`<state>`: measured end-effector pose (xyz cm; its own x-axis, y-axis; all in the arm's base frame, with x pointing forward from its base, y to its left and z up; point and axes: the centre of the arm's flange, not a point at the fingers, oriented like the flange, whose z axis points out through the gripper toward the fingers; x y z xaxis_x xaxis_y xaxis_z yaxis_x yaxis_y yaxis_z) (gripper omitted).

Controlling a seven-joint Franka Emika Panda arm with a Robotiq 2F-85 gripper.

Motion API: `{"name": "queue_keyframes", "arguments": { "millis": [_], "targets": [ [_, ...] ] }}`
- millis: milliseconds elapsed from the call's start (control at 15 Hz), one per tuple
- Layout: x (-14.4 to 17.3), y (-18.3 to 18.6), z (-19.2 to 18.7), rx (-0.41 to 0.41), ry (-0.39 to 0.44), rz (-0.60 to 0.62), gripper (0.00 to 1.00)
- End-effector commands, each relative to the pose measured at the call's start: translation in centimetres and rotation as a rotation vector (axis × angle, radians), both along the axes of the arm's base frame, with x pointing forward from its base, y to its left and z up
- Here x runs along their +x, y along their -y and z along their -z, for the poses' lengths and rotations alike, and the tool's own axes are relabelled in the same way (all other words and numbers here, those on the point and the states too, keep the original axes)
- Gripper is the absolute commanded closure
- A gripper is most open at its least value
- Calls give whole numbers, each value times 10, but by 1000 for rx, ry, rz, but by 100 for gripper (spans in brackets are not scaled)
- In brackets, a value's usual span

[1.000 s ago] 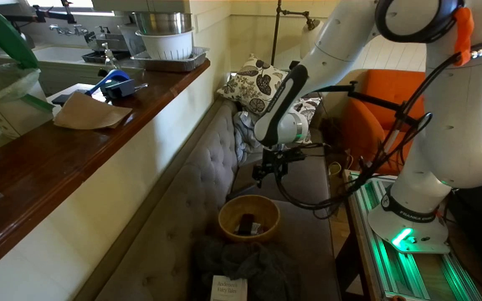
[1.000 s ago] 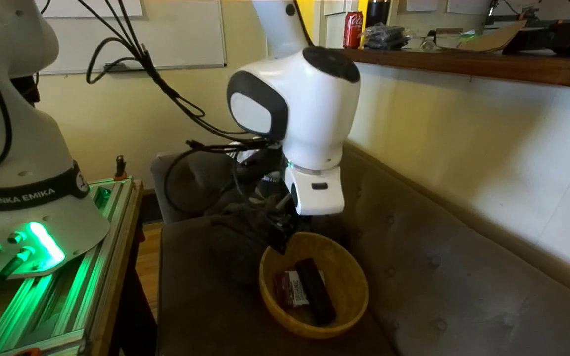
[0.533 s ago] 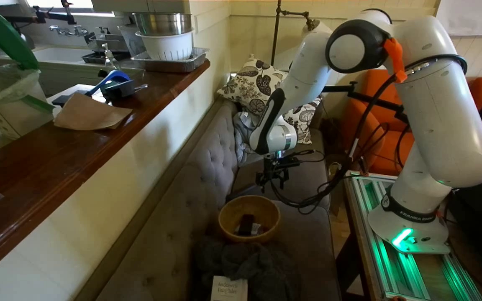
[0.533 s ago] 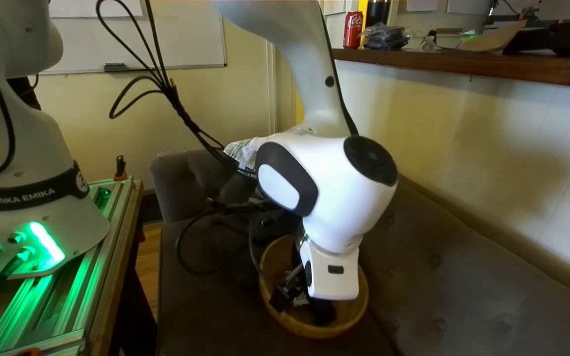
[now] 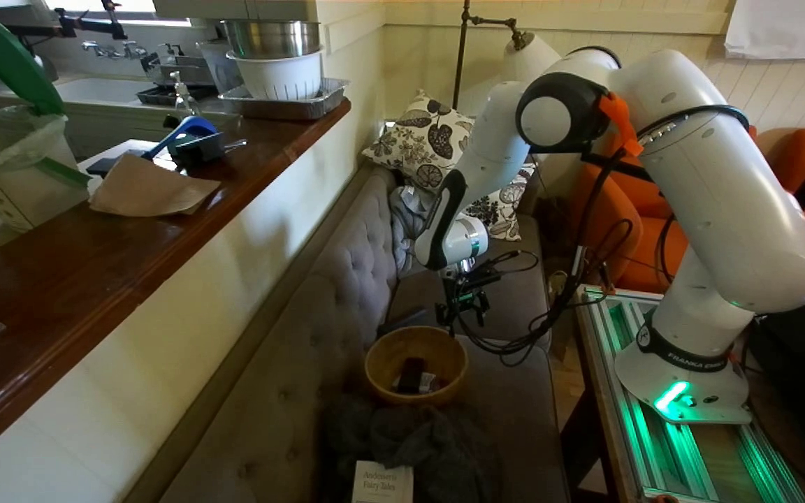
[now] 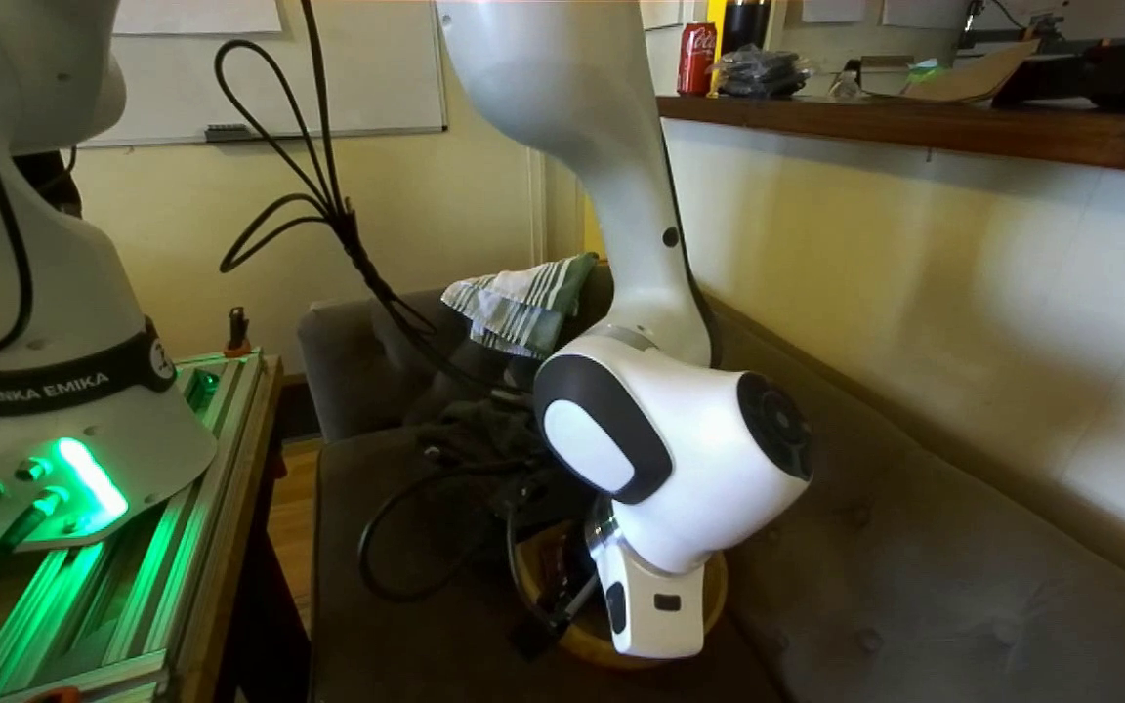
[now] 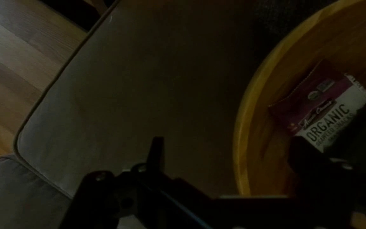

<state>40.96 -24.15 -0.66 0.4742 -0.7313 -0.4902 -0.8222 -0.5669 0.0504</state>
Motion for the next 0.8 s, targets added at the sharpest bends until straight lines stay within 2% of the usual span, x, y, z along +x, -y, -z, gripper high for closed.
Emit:
{"name": "queue_keyframes", "arguments": {
  "millis": [0, 200, 467, 733],
  "targets": [
    [1, 0, 1, 1, -1, -1, 0],
    [3, -4, 15, -25, -21, -29, 0],
    [-2, -8, 46, -7, -62, -31, 0],
    [-3, -15, 72, 25, -40, -38, 0]
  ]
}}
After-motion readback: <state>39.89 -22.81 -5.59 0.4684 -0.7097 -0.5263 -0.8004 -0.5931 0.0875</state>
